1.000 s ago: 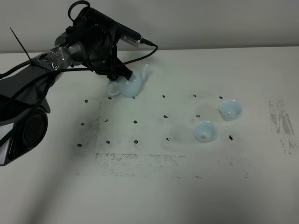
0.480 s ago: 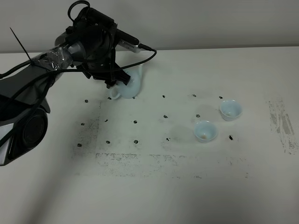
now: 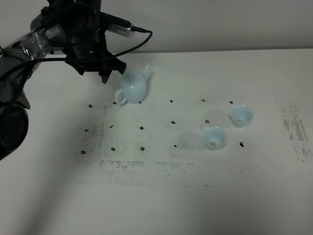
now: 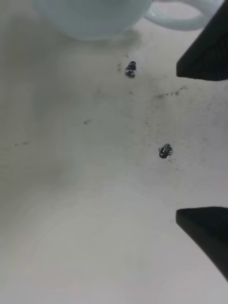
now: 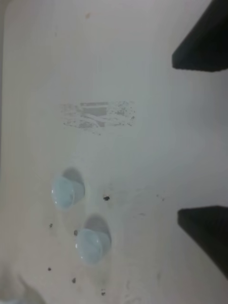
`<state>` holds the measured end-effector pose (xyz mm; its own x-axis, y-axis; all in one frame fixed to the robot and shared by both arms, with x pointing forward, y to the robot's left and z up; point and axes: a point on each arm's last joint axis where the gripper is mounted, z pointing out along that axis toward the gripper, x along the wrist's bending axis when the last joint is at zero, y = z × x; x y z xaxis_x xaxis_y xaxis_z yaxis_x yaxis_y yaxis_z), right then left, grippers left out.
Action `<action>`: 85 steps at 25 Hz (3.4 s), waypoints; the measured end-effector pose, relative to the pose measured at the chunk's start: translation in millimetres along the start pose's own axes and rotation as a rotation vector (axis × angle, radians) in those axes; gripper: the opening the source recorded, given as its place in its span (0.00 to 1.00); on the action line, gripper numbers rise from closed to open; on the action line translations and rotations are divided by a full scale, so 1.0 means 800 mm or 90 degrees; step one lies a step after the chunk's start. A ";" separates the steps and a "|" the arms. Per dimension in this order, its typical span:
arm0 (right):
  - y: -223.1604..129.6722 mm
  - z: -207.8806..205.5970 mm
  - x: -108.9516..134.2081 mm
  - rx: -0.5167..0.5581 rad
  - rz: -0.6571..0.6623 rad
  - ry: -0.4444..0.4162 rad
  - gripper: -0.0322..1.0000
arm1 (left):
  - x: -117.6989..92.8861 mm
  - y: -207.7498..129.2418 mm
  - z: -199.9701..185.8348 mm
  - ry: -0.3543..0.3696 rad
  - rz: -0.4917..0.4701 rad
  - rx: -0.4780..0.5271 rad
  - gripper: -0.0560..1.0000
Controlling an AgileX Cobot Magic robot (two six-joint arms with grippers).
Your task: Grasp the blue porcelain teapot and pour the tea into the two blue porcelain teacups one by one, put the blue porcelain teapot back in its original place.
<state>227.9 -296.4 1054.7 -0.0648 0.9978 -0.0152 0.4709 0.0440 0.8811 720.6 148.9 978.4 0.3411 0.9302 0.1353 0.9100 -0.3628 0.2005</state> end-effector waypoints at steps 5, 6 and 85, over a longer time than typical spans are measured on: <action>0.000 0.000 0.000 0.000 0.000 0.000 0.59 | -0.030 0.002 -0.021 -0.118 0.057 -0.027 0.56; 0.000 0.000 0.000 0.000 0.000 0.000 0.59 | -0.041 0.002 -0.025 -0.143 0.067 -0.033 0.56; 0.000 0.000 0.000 0.000 0.000 0.000 0.59 | -0.058 -0.016 0.057 -0.090 0.147 0.034 0.50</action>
<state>227.9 -296.4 1054.7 -0.0648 0.9978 -0.0152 0.4709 0.0440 0.8811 704.2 112.9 925.4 0.5667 0.8232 0.0345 0.8144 -0.5660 0.1281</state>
